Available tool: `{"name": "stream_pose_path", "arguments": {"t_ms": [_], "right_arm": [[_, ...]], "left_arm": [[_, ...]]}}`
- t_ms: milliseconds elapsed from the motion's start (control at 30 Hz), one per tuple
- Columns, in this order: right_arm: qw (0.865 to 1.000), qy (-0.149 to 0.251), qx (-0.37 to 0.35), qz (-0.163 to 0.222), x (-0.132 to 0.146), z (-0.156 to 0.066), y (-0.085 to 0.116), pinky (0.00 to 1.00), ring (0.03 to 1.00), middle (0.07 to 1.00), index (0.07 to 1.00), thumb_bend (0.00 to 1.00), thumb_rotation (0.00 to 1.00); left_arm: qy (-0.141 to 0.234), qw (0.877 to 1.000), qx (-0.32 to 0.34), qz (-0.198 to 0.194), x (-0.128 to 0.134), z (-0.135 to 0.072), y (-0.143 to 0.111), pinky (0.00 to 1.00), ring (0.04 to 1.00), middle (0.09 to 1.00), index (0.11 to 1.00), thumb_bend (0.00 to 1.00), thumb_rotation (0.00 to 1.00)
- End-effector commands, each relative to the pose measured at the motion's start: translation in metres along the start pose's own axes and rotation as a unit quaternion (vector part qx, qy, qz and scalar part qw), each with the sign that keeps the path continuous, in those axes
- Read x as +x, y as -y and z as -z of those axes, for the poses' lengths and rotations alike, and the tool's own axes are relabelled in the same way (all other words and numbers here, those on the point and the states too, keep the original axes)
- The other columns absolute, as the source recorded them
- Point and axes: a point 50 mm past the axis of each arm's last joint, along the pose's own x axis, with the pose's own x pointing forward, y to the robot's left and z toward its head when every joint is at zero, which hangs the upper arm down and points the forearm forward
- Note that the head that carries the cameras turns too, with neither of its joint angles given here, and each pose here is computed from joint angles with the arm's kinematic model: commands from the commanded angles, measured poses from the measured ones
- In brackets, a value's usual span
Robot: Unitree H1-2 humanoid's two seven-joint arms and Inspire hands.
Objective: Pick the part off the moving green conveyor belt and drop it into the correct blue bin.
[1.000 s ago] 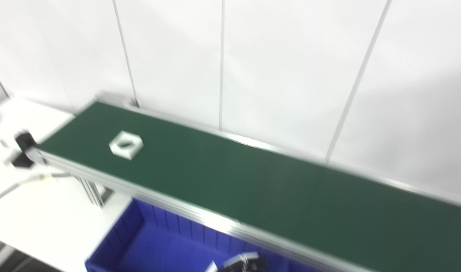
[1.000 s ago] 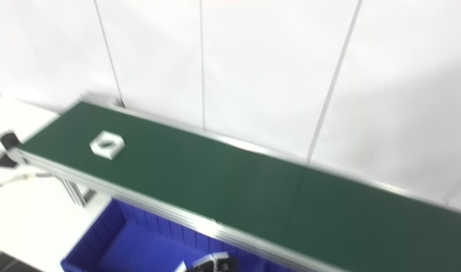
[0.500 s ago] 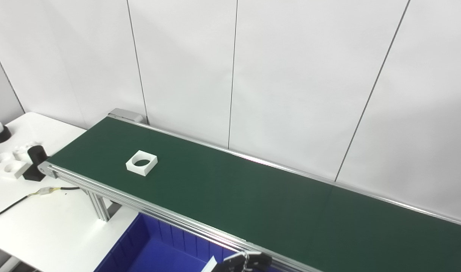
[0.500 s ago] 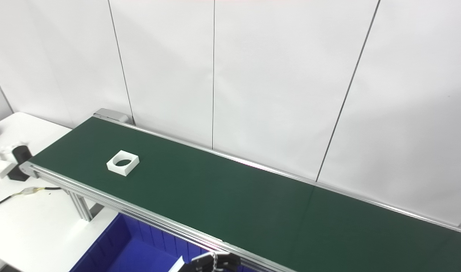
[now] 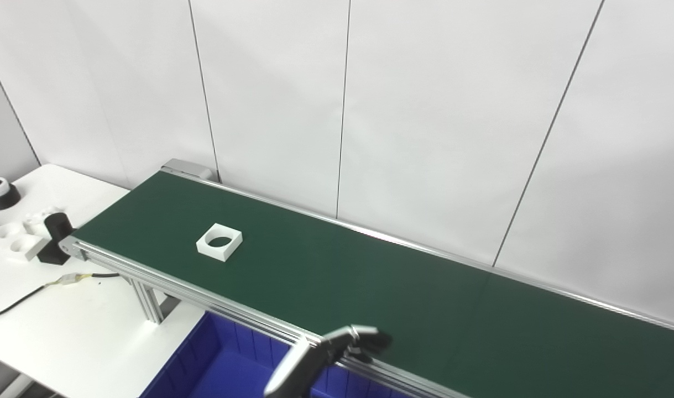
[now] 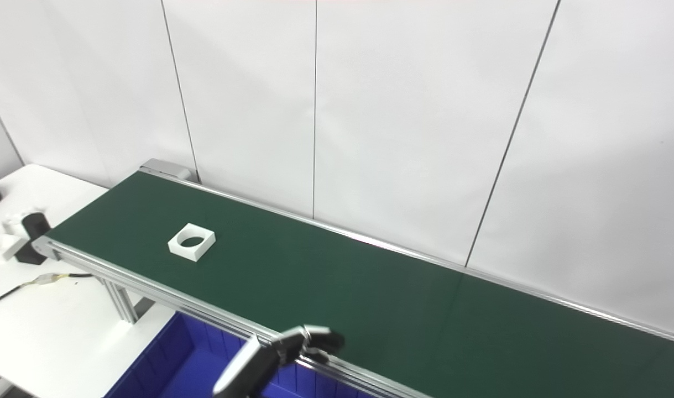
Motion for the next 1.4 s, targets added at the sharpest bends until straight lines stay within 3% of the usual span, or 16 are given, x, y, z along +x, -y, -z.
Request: {"name": "stream_pose_path", "arguments": {"t_ms": [0, 233, 467, 733, 1067, 1200, 1367], "right_arm": [[0.999, 0.041, 0.001, 0.003, 0.005, -0.009, 0.003, 0.77, 0.875, 0.920, 0.971, 0.22, 0.40], [0.999, 0.042, 0.002, 0.001, 0.006, -0.007, 0.003, 0.78, 0.883, 0.929, 0.976, 0.20, 0.39], [0.999, 0.043, 0.000, 0.002, 0.006, -0.008, 0.002, 0.78, 0.880, 0.923, 0.977, 0.20, 0.37], [0.999, 0.045, 0.003, 0.003, 0.006, -0.008, 0.001, 0.79, 0.884, 0.926, 0.978, 0.20, 0.43], [0.999, 0.048, 0.003, 0.004, 0.008, -0.007, 0.000, 0.78, 0.883, 0.924, 0.973, 0.20, 0.45], [0.999, 0.046, 0.004, 0.004, 0.009, -0.008, 0.000, 0.78, 0.881, 0.927, 0.978, 0.20, 0.46], [0.999, 0.048, 0.006, 0.004, 0.009, -0.007, -0.001, 0.79, 0.886, 0.926, 0.977, 0.21, 0.47]], "left_arm": [[0.031, 0.999, 0.011, -0.009, 0.010, -0.015, -0.011, 0.66, 0.726, 0.757, 0.749, 0.95, 0.34], [0.041, 0.998, 0.036, -0.018, 0.026, -0.022, -0.028, 0.66, 0.719, 0.760, 0.749, 0.93, 0.33], [0.030, 0.998, 0.046, -0.023, 0.043, -0.015, -0.037, 0.69, 0.762, 0.802, 0.790, 0.83, 0.29], [0.028, 0.996, 0.078, -0.033, 0.063, -0.010, -0.052, 0.75, 0.793, 0.823, 0.812, 0.74, 0.24], [0.025, 0.991, 0.128, -0.018, 0.093, -0.009, -0.084, 0.75, 0.801, 0.838, 0.823, 0.77, 0.19], [0.005, 0.986, 0.169, 0.001, 0.103, -0.008, -0.097, 0.78, 0.826, 0.857, 0.838, 0.77, 0.18], [-0.020, 0.981, 0.195, 0.006, 0.112, -0.009, -0.112, 0.82, 0.855, 0.864, 0.839, 0.80, 0.08]]}}
